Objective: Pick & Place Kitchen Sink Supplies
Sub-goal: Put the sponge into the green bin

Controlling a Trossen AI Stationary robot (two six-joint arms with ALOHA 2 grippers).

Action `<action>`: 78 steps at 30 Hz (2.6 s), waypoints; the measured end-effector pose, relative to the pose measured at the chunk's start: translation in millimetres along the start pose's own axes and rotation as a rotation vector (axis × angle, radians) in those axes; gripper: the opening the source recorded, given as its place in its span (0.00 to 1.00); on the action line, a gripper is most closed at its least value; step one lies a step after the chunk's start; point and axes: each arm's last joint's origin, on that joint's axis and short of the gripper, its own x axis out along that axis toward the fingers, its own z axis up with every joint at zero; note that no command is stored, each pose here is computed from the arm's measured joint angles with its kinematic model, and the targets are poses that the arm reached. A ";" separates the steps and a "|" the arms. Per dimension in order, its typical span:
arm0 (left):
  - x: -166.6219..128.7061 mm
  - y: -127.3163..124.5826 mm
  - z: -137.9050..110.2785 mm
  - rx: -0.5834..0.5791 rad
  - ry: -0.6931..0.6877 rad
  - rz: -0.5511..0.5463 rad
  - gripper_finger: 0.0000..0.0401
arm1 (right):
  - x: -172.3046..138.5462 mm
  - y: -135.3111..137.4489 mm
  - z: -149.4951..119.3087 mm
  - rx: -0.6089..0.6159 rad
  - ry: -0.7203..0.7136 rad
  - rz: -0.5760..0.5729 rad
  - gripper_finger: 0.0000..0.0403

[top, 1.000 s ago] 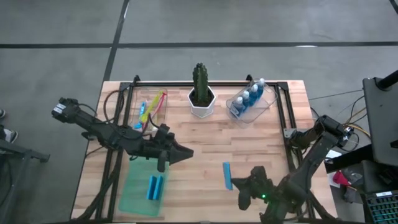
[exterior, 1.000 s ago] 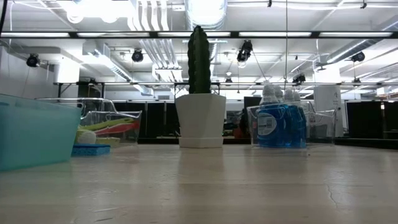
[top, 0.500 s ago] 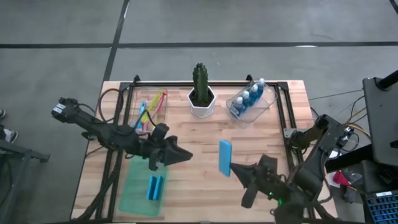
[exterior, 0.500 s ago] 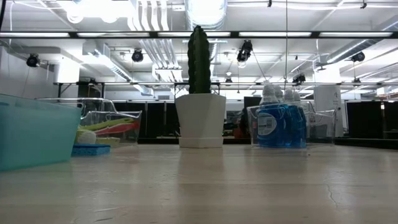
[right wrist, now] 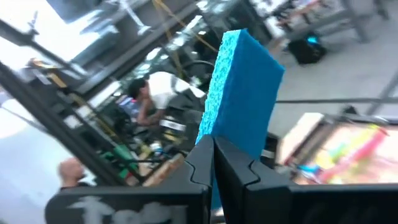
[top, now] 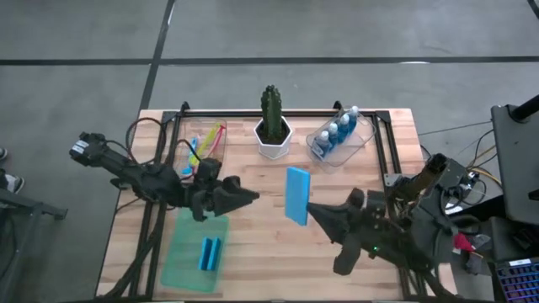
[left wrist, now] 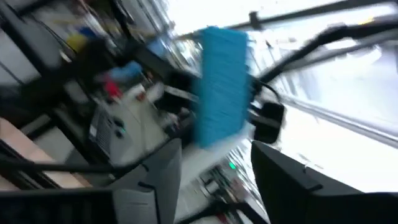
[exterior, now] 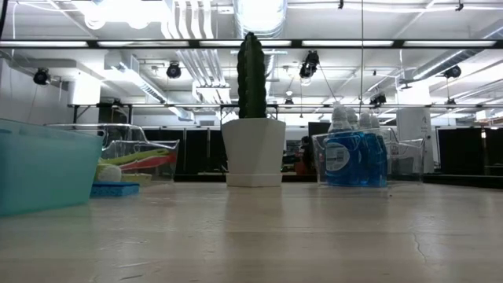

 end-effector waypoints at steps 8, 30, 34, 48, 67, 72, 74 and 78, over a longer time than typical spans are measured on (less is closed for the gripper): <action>-0.4 -8.3 9.8 0.060 -0.118 -0.065 0.47 | 29.4 -1.5 12.1 0.016 0.019 0.158 0.02; 0.0 -12.6 19.0 0.123 -0.198 -0.132 0.45 | 71.4 -15.6 19.1 0.022 0.031 0.249 0.02; -0.1 -13.5 18.9 0.127 -0.187 -0.150 0.45 | 75.2 -17.8 17.8 0.010 0.030 0.239 0.02; 0.3 -12.5 20.2 0.131 -0.191 -0.147 0.42 | 93.2 -31.9 9.7 0.065 0.057 0.224 0.02; 0.5 -11.2 19.0 0.100 -0.179 -0.139 0.19 | 94.2 -34.3 12.3 0.014 0.020 0.195 0.02; 0.5 -11.8 18.4 0.097 -0.155 -0.161 0.16 | 93.8 -34.5 11.9 0.006 0.032 0.201 0.02; 0.6 -11.7 17.7 0.085 -0.135 -0.175 0.14 | 93.1 -35.5 11.1 -0.013 0.047 0.195 0.02; 0.8 -8.9 14.6 0.054 -0.079 -0.156 0.13 | 90.8 -38.8 10.4 -0.055 0.086 0.176 0.04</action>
